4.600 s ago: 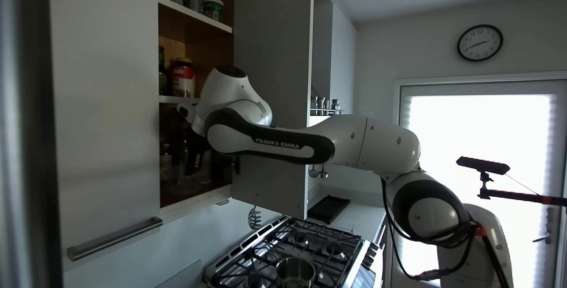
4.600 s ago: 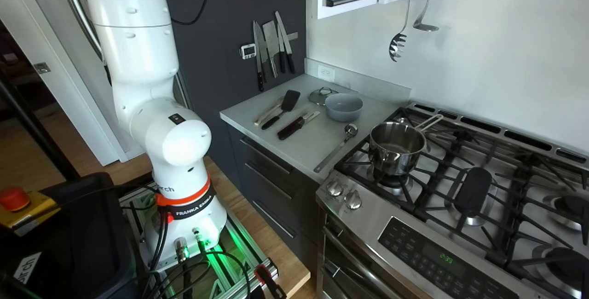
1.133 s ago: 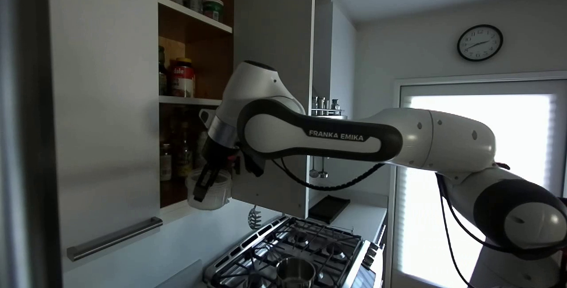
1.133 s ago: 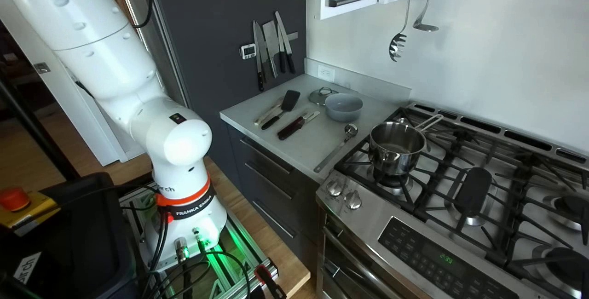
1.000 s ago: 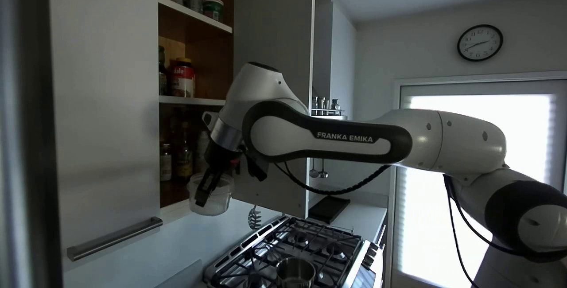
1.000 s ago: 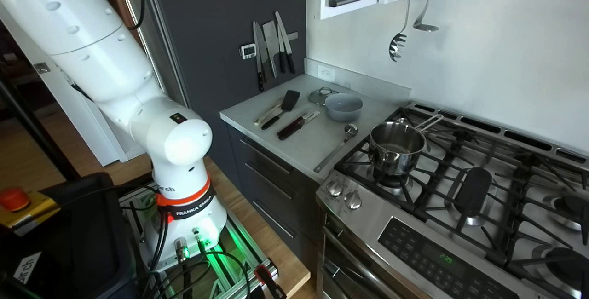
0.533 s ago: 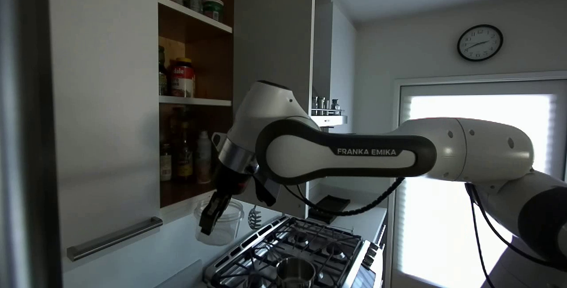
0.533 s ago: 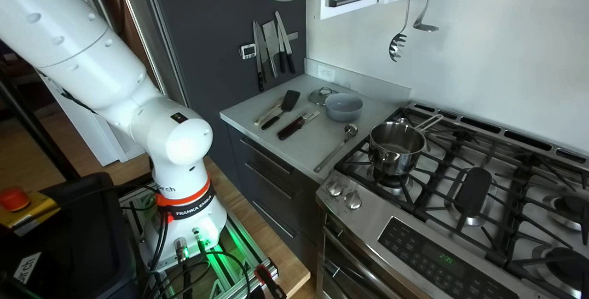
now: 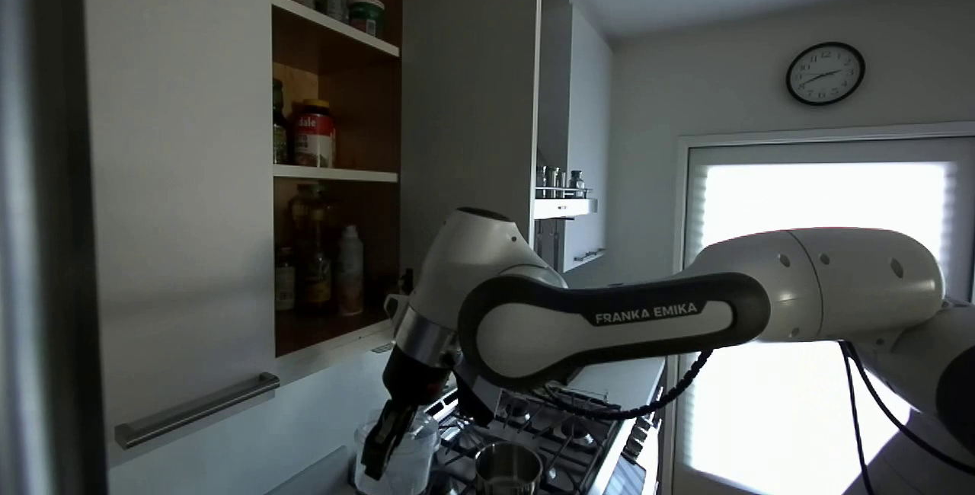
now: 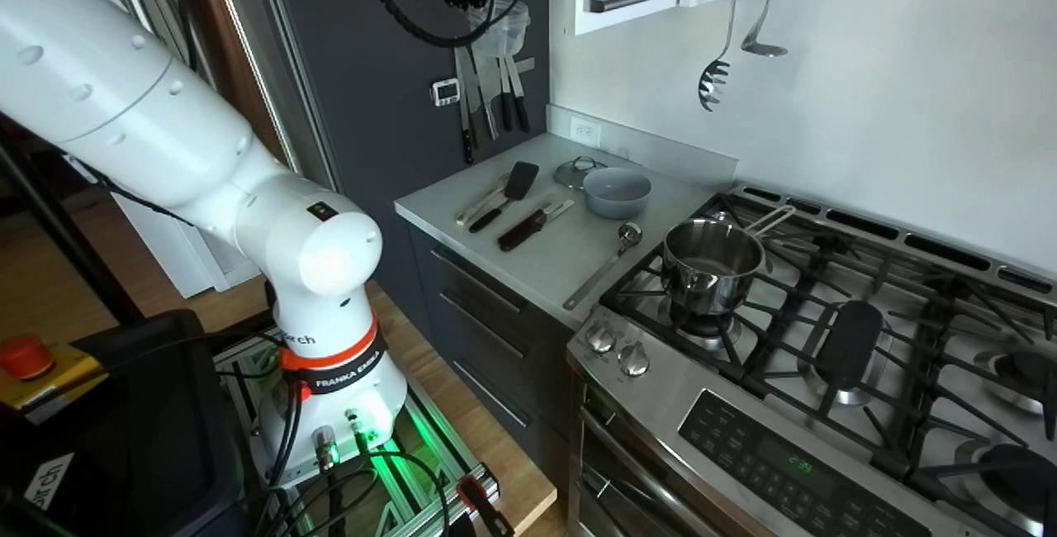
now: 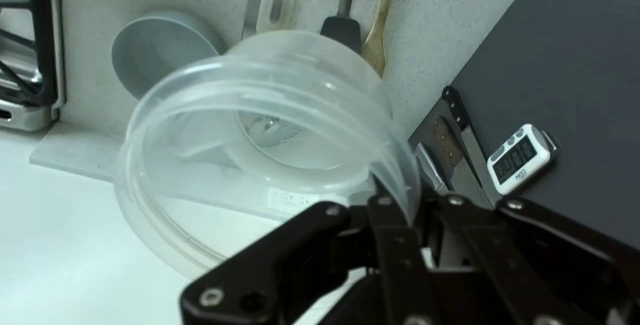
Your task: Open the top right cupboard door then take the container out of it and put it on the countertop
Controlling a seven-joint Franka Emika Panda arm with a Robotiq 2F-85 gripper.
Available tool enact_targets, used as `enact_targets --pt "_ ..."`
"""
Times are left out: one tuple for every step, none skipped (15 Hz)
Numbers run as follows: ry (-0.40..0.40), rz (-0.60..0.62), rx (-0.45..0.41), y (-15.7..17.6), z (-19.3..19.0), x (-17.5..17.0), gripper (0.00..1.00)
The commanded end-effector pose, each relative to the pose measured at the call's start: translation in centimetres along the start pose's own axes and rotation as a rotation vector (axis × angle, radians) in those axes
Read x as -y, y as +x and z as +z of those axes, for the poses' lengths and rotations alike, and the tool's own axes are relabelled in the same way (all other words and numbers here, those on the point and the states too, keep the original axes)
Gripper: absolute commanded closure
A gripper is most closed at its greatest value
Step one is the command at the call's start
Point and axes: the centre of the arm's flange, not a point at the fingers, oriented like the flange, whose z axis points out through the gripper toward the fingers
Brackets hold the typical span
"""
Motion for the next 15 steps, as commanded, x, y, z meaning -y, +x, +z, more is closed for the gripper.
enact_targets --pt "0.040 0.050 0.007 -4.6 2.8 -0.5 0.98" --pt "0.049 0.060 0.018 -5.6 3.7 -0.7 0.98" --pt "0.054 0.073 0.030 -6.4 4.5 -0.9 0.98" --pt "0.063 0.085 0.036 -7.5 5.5 -1.3 0.98" --pt "0.067 0.096 0.048 -8.3 6.3 -1.6 0.98" --pt "0.070 0.106 0.047 -9.1 7.0 -2.0 0.98" --pt "0.069 0.115 0.051 -9.8 7.7 -2.4 0.98" --pt "0.065 0.125 0.053 -10.5 8.4 -2.8 0.98" --pt "0.062 0.133 0.050 -11.0 9.0 -3.2 0.98" --pt "0.057 0.141 0.043 -11.3 9.5 -3.5 0.98" --pt "0.042 0.130 0.070 -9.2 8.9 -3.1 0.93" --pt "0.040 0.137 0.067 -9.7 9.4 -3.4 0.93" --pt "0.038 0.141 0.066 -10.0 9.6 -3.6 0.93" --pt "0.038 0.142 0.066 -10.1 9.7 -3.6 0.93" --pt "0.038 0.142 0.065 -10.1 9.6 -3.6 0.93"
